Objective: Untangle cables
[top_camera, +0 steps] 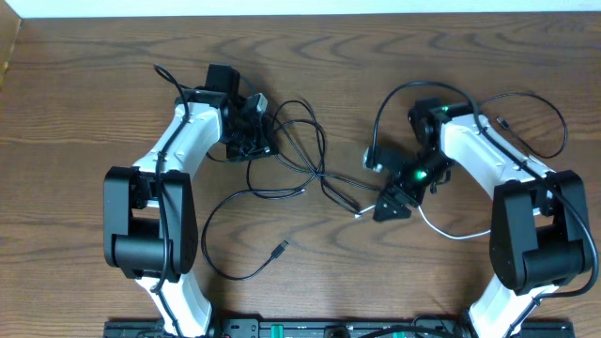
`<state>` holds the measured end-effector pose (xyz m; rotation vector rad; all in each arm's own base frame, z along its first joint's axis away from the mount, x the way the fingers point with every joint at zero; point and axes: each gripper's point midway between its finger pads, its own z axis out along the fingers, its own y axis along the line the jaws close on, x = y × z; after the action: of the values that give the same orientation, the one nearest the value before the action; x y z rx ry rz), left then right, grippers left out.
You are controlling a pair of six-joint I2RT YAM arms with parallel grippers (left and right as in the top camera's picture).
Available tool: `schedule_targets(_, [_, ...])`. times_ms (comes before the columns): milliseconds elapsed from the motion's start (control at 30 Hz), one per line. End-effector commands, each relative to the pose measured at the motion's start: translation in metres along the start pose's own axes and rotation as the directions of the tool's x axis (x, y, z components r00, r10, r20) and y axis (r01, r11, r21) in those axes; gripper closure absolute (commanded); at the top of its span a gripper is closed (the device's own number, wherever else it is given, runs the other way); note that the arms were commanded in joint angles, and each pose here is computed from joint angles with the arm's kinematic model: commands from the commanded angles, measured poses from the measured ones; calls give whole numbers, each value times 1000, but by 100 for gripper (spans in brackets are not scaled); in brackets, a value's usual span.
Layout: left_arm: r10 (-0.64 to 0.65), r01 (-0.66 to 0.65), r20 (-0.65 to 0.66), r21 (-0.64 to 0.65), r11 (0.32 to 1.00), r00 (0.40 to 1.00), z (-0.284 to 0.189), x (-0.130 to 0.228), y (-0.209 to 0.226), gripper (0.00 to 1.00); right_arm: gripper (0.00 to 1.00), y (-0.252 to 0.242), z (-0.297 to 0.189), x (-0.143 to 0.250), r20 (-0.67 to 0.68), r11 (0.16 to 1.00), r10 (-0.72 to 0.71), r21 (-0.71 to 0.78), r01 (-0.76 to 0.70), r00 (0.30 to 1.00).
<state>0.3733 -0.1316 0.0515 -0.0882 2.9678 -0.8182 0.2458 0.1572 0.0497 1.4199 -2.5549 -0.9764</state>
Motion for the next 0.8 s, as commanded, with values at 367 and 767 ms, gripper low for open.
schedule_targets(367, [34, -34, 32, 22, 999, 999, -11, -7, -10, 92, 99, -28, -59, -29, 170, 967, 244, 37, -254, 955])
schedule_targets(767, [33, -34, 33, 14, 999, 999, -11, -7, -9, 92, 99, -113, -314, -10, 729, 550, 472, 195, -812, 496])
